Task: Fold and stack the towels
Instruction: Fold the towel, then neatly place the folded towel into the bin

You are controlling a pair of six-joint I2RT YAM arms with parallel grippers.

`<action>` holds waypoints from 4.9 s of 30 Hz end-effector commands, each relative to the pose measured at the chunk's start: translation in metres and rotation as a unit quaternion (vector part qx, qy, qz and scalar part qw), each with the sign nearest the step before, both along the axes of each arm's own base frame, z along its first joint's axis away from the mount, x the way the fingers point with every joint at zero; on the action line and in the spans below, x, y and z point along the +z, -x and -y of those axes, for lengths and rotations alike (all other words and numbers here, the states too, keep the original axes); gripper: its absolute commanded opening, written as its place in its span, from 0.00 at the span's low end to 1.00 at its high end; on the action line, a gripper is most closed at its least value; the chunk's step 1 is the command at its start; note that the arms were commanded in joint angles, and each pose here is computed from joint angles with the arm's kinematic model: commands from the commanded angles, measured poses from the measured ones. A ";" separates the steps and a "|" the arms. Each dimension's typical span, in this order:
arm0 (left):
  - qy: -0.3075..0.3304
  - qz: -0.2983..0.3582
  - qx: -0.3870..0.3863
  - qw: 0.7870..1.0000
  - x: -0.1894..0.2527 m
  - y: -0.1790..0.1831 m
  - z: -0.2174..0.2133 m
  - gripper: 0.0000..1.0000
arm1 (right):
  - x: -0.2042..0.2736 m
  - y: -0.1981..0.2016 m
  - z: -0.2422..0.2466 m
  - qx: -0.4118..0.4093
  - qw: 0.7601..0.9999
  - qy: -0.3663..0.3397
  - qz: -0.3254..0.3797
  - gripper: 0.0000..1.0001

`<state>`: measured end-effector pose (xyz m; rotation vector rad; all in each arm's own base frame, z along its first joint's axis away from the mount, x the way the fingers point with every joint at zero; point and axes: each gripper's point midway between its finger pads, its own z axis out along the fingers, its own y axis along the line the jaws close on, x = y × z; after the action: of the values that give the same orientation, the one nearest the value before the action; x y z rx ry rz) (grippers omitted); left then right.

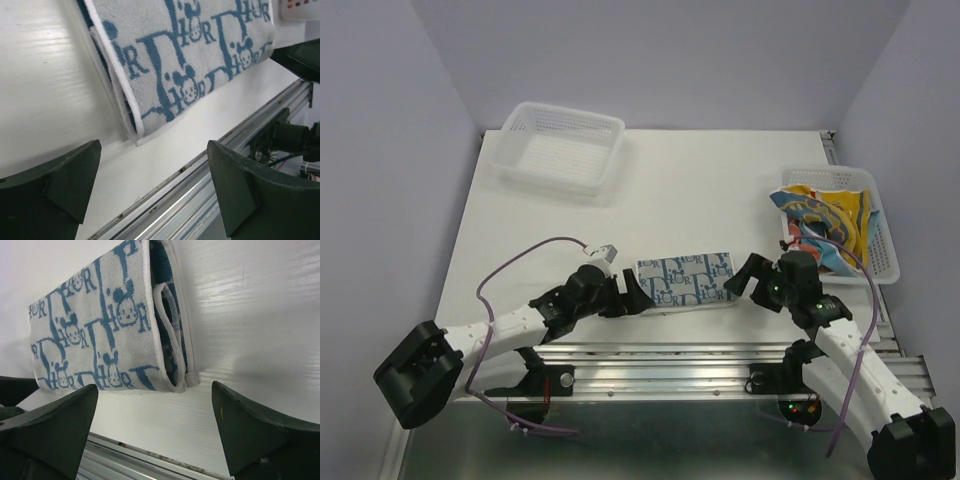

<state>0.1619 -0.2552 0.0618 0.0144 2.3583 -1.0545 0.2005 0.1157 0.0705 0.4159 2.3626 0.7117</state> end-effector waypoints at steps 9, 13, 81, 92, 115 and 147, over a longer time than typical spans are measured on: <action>-0.099 -0.010 0.078 0.992 -0.008 -0.049 0.003 0.99 | 0.031 -0.018 -0.006 0.032 0.998 0.008 0.049 1.00; -0.126 -0.019 0.085 0.988 -0.019 -0.055 0.005 0.99 | 0.029 -0.019 -0.006 0.035 0.998 0.011 0.049 1.00; -0.558 0.392 0.090 0.726 0.247 -0.412 -0.094 0.00 | 0.002 -0.032 -0.005 0.043 0.996 0.027 0.074 1.00; -0.574 0.380 0.083 0.721 0.247 -0.434 -0.155 0.00 | 0.000 -0.035 0.000 0.031 0.996 0.038 0.073 1.00; -0.592 0.347 -0.027 0.727 0.134 -0.457 -0.216 0.00 | -0.012 -0.041 0.008 0.008 0.997 0.062 0.043 1.00; -0.401 0.432 0.186 0.786 0.316 -0.421 -0.211 0.99 | 0.041 -0.060 0.020 -0.050 0.993 0.068 0.083 1.00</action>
<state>0.6177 -0.0206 0.2064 0.4868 1.9665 0.4802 0.2325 0.0994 0.0633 0.3446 2.3481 0.5251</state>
